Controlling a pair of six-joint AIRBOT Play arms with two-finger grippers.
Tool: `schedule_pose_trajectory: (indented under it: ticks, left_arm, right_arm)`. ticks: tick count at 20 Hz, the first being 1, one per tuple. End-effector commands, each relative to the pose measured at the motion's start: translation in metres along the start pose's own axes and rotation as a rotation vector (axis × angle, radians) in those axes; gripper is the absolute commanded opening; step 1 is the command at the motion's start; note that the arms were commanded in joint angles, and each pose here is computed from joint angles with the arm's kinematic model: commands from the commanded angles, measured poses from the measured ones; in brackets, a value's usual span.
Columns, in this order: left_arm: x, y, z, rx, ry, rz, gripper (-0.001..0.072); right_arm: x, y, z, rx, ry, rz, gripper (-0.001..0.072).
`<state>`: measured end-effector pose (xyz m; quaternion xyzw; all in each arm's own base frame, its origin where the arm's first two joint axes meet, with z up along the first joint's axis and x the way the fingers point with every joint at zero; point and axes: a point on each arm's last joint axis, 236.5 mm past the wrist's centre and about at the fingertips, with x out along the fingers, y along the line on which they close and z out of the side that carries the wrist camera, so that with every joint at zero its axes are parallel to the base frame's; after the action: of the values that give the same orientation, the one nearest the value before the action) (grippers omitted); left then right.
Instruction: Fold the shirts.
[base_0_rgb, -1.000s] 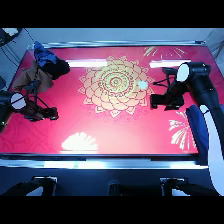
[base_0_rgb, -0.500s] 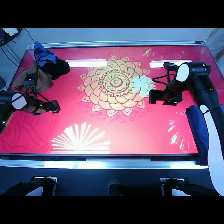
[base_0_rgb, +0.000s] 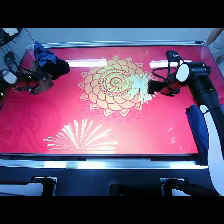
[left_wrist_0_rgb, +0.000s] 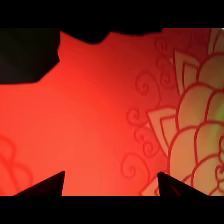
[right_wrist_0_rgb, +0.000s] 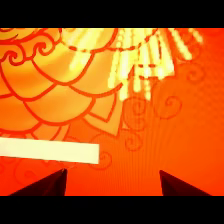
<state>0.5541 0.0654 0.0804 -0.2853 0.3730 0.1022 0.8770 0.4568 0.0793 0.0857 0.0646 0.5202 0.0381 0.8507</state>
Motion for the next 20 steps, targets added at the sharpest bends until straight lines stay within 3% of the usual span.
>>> schedule_pose_trajectory:
  ticks: [1, 5, 11, 18, 20]
  left_arm:
    - [0.021, 0.056, 0.095, -0.422, -0.096, -0.116, 0.0697]
    - [0.044, 0.135, 0.097, -0.576, -0.089, -0.040, 0.0695]
    - [0.107, 0.170, 0.046, -0.625, 0.035, 0.029, 0.0695]
    - [0.128, 0.205, 0.015, -0.561, 0.093, 0.147, 0.0695]
    - [0.134, 0.203, 0.026, -0.529, 0.043, 0.126, 0.0695]
  right_arm:
    - [0.000, -0.001, -0.007, 0.000, 0.031, -0.004, 0.0688]
    - [0.000, 0.008, -0.012, 0.016, 0.051, 0.032, 0.0688]
    - [-0.001, 0.021, -0.014, 0.044, 0.063, 0.087, 0.0687]
    - [-0.001, 0.021, -0.019, 0.078, 0.083, 0.087, 0.0672]
    - [-0.001, 0.021, -0.019, 0.078, 0.083, 0.087, 0.0671]
